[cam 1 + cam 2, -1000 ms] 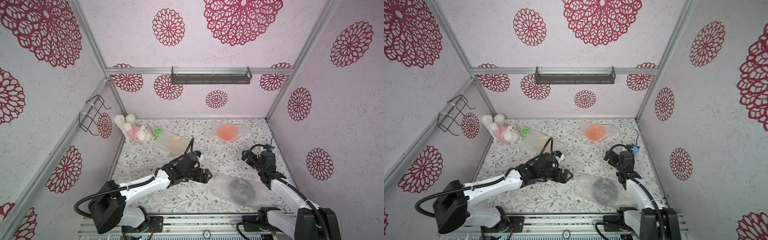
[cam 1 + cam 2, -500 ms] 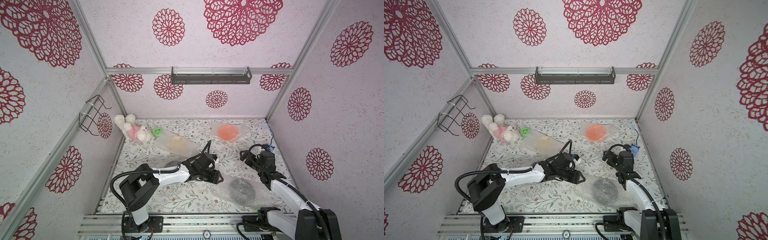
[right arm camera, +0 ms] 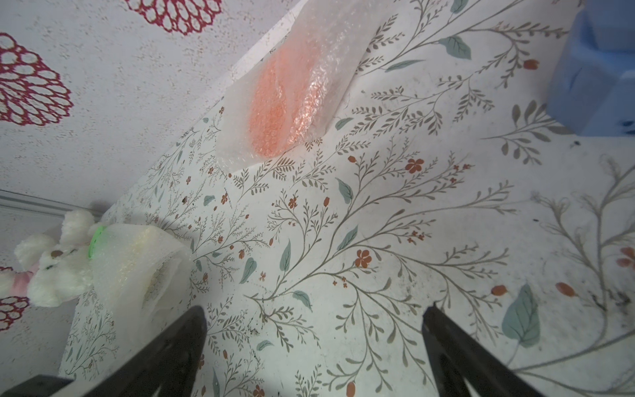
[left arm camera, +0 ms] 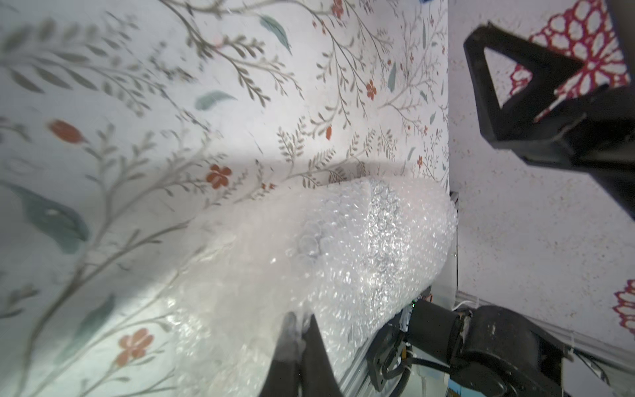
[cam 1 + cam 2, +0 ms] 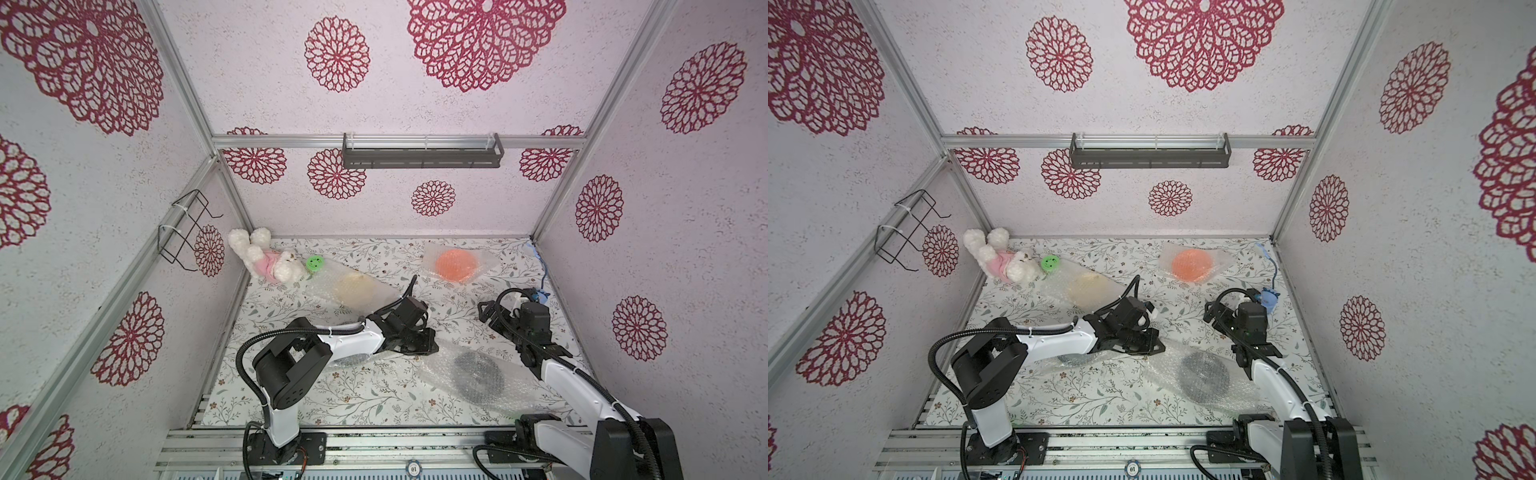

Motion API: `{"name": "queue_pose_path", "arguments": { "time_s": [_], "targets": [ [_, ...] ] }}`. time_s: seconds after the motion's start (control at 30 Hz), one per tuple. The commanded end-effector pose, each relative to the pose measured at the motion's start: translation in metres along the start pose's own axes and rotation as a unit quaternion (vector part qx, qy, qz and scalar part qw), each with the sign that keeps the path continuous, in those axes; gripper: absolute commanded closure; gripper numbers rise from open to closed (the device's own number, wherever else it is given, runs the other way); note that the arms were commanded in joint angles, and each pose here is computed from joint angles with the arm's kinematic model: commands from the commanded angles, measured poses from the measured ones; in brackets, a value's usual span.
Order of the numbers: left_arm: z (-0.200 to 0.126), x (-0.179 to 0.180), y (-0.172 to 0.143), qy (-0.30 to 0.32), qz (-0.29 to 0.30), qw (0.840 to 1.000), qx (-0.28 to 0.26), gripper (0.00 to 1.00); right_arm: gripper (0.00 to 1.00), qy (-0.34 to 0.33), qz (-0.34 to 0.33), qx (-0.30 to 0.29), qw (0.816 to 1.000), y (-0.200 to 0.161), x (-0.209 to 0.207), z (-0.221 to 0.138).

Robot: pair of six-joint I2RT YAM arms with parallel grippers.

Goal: Unpack dinner plates from bubble wrap
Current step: Move the bubble wrap to the center of the board.

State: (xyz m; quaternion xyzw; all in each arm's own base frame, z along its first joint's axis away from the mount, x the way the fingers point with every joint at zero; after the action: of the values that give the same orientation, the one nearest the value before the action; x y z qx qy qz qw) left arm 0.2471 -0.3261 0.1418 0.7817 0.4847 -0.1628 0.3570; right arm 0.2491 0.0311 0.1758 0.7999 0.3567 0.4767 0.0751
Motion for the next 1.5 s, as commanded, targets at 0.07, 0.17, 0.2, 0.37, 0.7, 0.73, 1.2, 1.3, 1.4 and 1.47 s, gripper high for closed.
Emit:
{"name": "queue_pose_path", "arguments": {
  "time_s": [0.07,0.17,0.2,0.37,0.7,0.73,1.2,1.3,1.4,1.47],
  "targets": [
    [-0.011,0.026,0.036,0.022,0.000,1.000,0.016,1.00,0.01,-0.001,-0.019,0.004,1.000,0.006,0.010,0.002],
    [-0.010,0.047,0.054,0.032,0.003,0.999,0.037,1.00,0.01,-0.016,-0.020,0.011,1.000,0.005,0.006,0.007],
    [-0.013,0.052,0.063,0.034,0.005,0.999,0.035,0.98,0.01,-0.020,-0.019,0.013,1.000,0.005,0.005,0.009],
    [-0.023,0.083,0.110,0.033,-0.008,0.999,0.007,0.76,0.01,-0.024,-0.012,0.020,0.999,0.004,0.003,0.020],
    [-0.111,0.005,0.087,0.083,0.028,0.989,-0.116,0.11,0.01,-0.013,0.018,0.039,0.999,0.009,0.004,0.048],
    [-0.112,-0.005,0.074,0.079,0.030,0.990,-0.115,0.09,0.01,-0.009,0.020,0.044,0.999,0.009,0.004,0.051],
    [-0.025,-0.028,-0.048,0.080,0.011,0.996,0.026,0.03,0.01,0.017,0.062,0.120,0.991,-0.019,-0.013,0.056],
    [-0.022,-0.016,-0.051,0.107,0.002,0.994,0.027,0.03,0.01,0.010,0.064,0.126,0.990,-0.023,-0.017,0.050],
    [-0.019,0.002,-0.058,0.123,-0.021,0.992,0.031,0.03,0.01,0.004,0.062,0.132,0.989,-0.027,-0.019,0.043],
    [-0.020,0.014,-0.061,0.135,-0.036,0.990,0.033,0.03,0.01,0.004,0.059,0.138,0.989,-0.029,-0.020,0.040]
  ]
}}
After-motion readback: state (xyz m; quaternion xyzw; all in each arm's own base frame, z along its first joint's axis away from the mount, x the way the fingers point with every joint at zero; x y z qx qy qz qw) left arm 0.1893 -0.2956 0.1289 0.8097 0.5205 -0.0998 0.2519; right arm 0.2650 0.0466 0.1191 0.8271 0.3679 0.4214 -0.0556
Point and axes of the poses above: each gripper's point midway between its finger pads, its own z axis out along the fingers, its own x axis along the line the jaws close on, y = z × x, the point moved 10 cm from there along -z, back along the fingers, and after that the axes turned 15 degrees about z, right-handed, at the moved point
